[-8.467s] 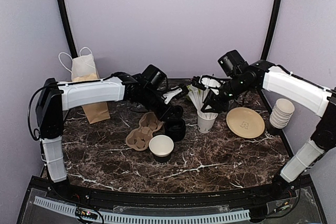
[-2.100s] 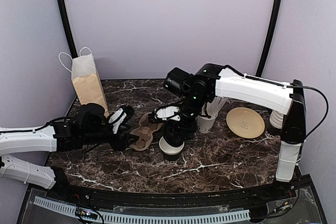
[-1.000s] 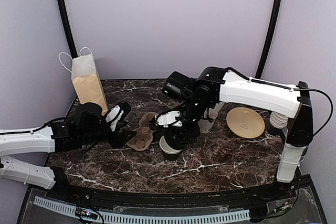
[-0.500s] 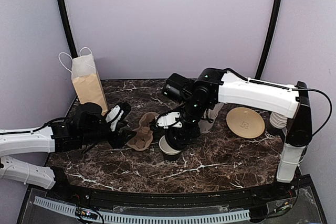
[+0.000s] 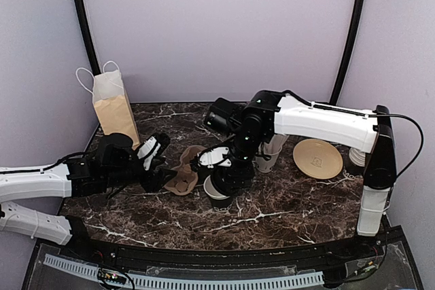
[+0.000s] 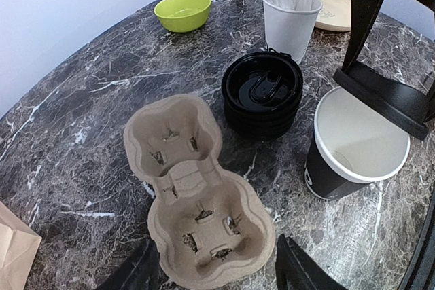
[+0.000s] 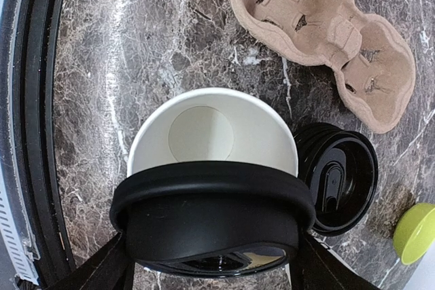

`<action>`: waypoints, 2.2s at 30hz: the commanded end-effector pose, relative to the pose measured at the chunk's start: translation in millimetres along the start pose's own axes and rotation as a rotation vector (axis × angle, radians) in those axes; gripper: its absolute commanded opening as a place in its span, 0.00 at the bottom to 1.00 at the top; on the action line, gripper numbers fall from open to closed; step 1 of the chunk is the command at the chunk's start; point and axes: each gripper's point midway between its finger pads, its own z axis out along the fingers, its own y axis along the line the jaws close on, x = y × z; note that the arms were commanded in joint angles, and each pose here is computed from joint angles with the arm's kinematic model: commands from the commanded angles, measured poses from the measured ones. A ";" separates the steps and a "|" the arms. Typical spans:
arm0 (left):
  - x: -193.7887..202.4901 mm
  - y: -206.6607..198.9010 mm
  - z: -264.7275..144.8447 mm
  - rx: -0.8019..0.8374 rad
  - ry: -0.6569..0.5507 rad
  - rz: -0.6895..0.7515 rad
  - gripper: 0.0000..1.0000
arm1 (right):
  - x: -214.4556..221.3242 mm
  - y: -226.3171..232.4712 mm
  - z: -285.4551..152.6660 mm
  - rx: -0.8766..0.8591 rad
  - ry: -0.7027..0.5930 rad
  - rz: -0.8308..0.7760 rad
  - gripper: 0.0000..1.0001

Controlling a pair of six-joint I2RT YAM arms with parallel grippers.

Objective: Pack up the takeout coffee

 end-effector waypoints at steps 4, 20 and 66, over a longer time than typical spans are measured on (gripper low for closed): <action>-0.4 -4.0 3.7 0.030 -0.008 -0.005 0.61 | -14.0 -0.5 -3.4 -0.008 -0.035 -0.008 0.79; -3.4 -21.1 7.7 0.128 -0.027 -0.123 0.60 | -20.3 4.4 -15.2 -0.033 -0.073 -0.013 0.84; -112.0 -12.0 2.5 0.052 -0.201 -0.053 0.55 | 151.9 85.6 68.3 -0.038 -0.045 0.004 0.54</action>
